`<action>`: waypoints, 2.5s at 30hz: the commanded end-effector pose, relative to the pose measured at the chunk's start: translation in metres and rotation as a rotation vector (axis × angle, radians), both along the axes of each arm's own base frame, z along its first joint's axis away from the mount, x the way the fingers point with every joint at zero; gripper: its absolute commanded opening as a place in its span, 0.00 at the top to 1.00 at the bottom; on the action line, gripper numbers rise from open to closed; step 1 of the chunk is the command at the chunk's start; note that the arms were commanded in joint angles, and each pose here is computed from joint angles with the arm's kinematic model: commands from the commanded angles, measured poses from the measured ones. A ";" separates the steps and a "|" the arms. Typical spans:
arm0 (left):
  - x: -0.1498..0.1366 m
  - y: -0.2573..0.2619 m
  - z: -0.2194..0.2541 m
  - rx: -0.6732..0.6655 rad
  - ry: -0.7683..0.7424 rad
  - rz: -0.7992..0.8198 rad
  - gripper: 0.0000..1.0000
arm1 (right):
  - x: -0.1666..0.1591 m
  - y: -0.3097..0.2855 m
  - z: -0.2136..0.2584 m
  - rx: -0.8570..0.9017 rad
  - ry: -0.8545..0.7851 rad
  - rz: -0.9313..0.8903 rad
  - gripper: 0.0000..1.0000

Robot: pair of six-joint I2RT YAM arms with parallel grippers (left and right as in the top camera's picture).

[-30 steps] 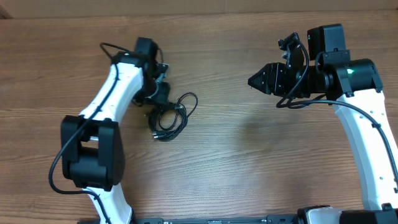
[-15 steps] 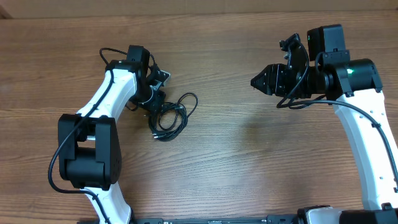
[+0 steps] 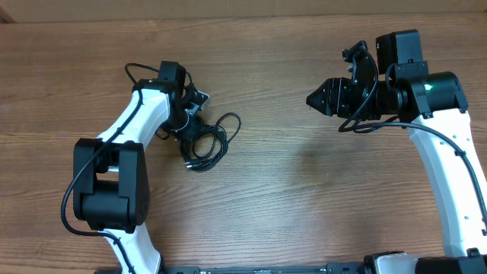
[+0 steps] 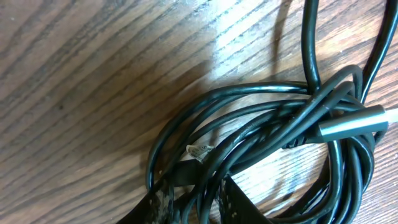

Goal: Untangle cables

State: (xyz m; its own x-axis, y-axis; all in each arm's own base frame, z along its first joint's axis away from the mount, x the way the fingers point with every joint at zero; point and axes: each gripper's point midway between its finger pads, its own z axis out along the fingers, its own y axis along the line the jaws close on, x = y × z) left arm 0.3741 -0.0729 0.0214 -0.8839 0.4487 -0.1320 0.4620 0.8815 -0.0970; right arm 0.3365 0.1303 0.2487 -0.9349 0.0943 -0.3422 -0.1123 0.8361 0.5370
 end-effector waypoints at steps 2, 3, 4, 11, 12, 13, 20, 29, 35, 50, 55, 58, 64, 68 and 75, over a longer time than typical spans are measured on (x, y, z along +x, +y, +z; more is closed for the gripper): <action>-0.005 0.002 -0.008 0.027 0.021 0.011 0.80 | 0.003 0.001 0.006 -0.003 -0.025 0.009 0.45; -0.006 0.002 -0.009 0.025 0.025 0.017 0.82 | 0.003 0.001 0.006 -0.003 -0.025 0.009 0.45; -0.006 0.002 -0.009 0.025 0.027 0.026 0.84 | 0.003 0.001 0.006 -0.003 -0.025 0.009 0.44; 0.002 -0.010 0.025 -0.055 0.066 0.262 0.96 | 0.003 0.006 0.015 0.011 -0.064 0.061 0.44; 0.009 -0.012 0.046 -0.068 0.056 0.301 0.96 | 0.002 0.009 0.020 0.034 -0.071 0.076 0.43; 0.018 -0.025 0.082 -0.146 0.057 0.326 0.96 | -0.001 0.017 0.031 0.082 -0.083 0.102 0.42; 0.018 -0.136 0.194 -0.759 0.174 0.247 0.96 | -0.013 0.049 0.058 0.310 -0.021 0.143 0.37; 0.016 -0.175 0.274 -1.212 0.183 -0.018 0.96 | 0.006 0.055 0.033 0.282 0.086 0.026 0.37; 0.013 -0.179 0.278 -1.232 0.103 -0.132 0.96 | 0.028 0.090 0.025 0.354 0.112 0.025 0.44; 0.002 -0.192 0.283 -1.259 0.129 -0.181 0.96 | 0.074 0.071 0.016 0.364 0.072 -0.138 0.50; -0.003 -0.197 0.285 -1.267 0.164 -0.178 0.96 | 0.076 0.079 -0.018 0.341 0.183 -0.156 0.54; -0.005 -0.198 0.285 -1.270 0.171 -0.179 0.96 | 0.077 0.084 -0.026 0.335 0.200 -0.148 0.56; -0.005 -0.201 0.287 -1.275 0.176 -0.182 0.96 | 0.050 0.073 -0.050 0.225 0.290 -0.124 0.96; 0.005 -0.199 0.273 -1.196 0.139 -0.126 0.96 | 0.039 0.059 -0.058 0.180 0.322 -0.101 0.96; 0.041 -0.174 0.210 -0.819 0.028 0.157 0.93 | 0.014 0.060 -0.052 0.157 0.344 -0.022 0.96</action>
